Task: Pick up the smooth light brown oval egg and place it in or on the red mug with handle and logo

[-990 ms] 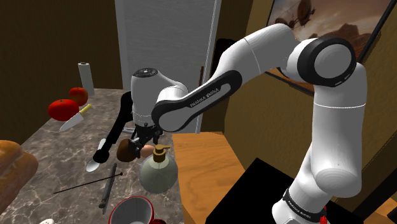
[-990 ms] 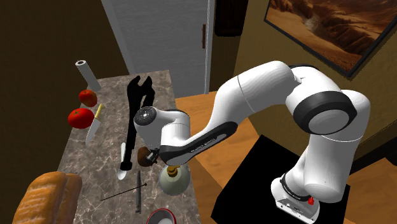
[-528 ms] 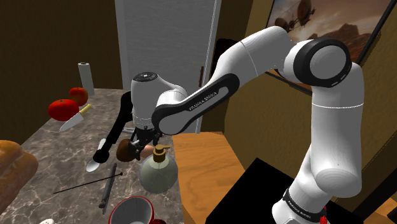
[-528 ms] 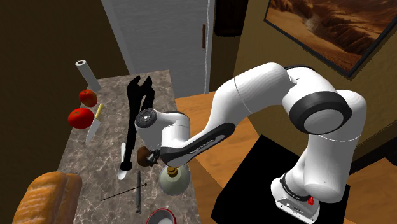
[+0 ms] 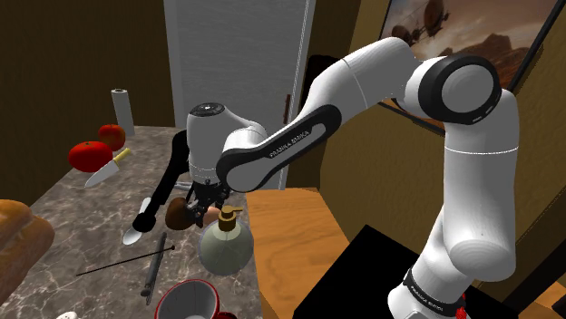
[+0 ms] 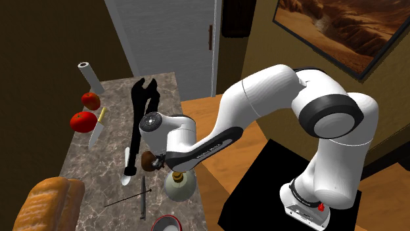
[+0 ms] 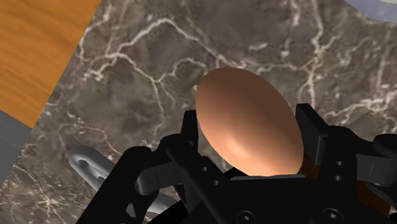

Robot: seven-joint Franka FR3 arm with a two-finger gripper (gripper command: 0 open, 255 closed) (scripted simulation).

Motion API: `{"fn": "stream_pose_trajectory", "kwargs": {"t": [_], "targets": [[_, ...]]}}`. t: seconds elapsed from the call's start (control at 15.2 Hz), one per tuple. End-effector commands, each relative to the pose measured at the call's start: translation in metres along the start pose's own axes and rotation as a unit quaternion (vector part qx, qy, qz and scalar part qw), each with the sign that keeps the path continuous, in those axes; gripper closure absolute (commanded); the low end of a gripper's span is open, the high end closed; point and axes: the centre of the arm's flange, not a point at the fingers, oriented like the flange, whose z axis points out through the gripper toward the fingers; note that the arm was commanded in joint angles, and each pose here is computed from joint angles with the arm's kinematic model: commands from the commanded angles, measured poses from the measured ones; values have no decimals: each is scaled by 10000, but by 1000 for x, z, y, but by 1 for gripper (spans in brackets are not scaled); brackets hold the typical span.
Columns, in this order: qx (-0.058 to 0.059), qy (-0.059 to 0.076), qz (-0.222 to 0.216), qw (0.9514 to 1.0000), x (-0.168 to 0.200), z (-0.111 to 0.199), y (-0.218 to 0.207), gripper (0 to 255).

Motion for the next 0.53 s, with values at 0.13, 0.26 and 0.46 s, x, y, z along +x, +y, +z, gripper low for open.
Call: {"fn": "stream_pose_trajectory", "kwargs": {"t": [0.13, 0.26, 0.46], "targets": [[1, -1, -1, 10000, 0, 0, 0, 255], [1, 0, -1, 10000, 1, -5, 0, 255], [1, 0, -1, 10000, 2, -21, 2, 255]]}}
